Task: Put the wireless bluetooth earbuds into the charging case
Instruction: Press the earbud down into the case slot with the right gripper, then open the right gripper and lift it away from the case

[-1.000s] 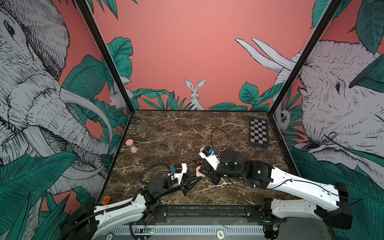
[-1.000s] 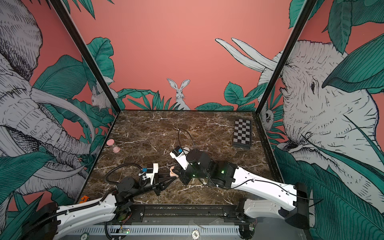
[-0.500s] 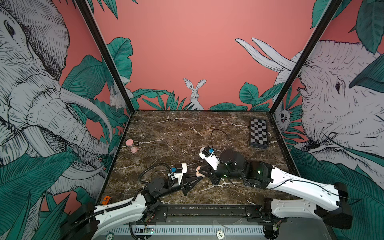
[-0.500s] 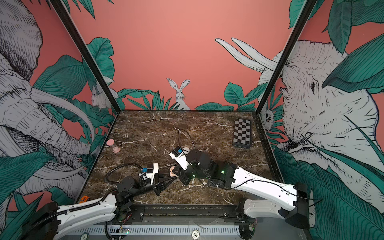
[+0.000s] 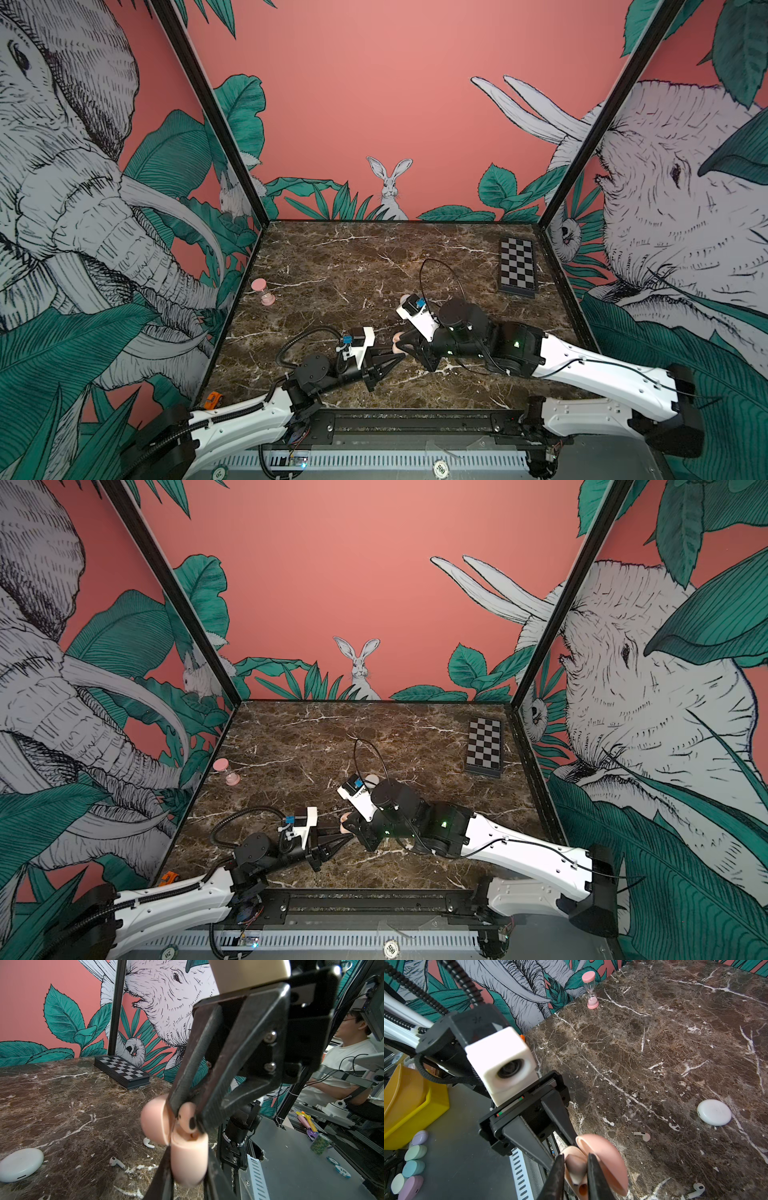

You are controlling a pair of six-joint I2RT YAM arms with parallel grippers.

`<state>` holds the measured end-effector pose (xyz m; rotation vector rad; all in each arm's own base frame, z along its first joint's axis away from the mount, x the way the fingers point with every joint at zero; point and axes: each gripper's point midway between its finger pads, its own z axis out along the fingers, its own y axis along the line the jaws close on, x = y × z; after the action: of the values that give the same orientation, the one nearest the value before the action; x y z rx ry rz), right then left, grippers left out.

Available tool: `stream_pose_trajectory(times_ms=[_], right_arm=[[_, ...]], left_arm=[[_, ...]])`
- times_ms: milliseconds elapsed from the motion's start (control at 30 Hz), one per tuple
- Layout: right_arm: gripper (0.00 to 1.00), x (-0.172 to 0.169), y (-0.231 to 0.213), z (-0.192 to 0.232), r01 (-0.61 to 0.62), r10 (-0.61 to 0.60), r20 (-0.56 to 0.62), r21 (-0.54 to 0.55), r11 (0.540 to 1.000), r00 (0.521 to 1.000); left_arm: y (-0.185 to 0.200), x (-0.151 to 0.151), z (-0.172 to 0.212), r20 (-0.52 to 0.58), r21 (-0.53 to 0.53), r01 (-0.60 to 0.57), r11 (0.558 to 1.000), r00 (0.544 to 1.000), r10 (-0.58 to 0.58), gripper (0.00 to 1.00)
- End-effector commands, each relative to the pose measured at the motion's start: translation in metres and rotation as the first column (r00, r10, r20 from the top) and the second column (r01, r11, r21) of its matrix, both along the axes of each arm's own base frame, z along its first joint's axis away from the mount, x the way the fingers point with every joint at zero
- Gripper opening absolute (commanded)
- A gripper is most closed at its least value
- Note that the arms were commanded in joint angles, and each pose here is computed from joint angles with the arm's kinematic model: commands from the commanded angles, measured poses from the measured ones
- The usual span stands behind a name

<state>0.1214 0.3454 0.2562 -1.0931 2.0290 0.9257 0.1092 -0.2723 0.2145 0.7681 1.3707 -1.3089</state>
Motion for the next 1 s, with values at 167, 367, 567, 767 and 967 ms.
stream_pose_trajectory(times_ms=[167, 367, 567, 767, 967], right_arm=[[0.25, -0.006, 0.006, 0.013, -0.033, 0.032, 0.01, 0.039, 0.999, 0.999], [0.29, -0.006, 0.007, 0.015, -0.034, 0.033, 0.015, 0.043, 0.998, 0.999], [0.33, -0.005, 0.006, 0.018, -0.03, 0.029, 0.021, 0.047, 0.998, 0.999], [0.38, -0.003, 0.004, 0.025, -0.017, 0.015, 0.04, 0.059, 0.998, 0.999], [0.45, -0.003, 0.002, 0.031, -0.016, 0.013, 0.047, 0.076, 0.997, 0.999]], left_arm=[[0.0, -0.001, 0.008, 0.025, -0.023, 0.0, 1.0, 1.0, 0.001, 0.0], [0.0, -0.001, 0.008, 0.024, -0.023, 0.001, 1.0, 1.0, 0.0, 0.0], [0.0, -0.001, 0.007, 0.023, -0.021, 0.004, 1.0, 1.0, -0.003, 0.0], [0.0, -0.001, 0.008, 0.022, -0.023, 0.004, 1.0, 1.0, -0.004, 0.0], [0.0, -0.001, 0.007, 0.022, -0.023, 0.004, 1.0, 1.0, -0.004, 0.0]])
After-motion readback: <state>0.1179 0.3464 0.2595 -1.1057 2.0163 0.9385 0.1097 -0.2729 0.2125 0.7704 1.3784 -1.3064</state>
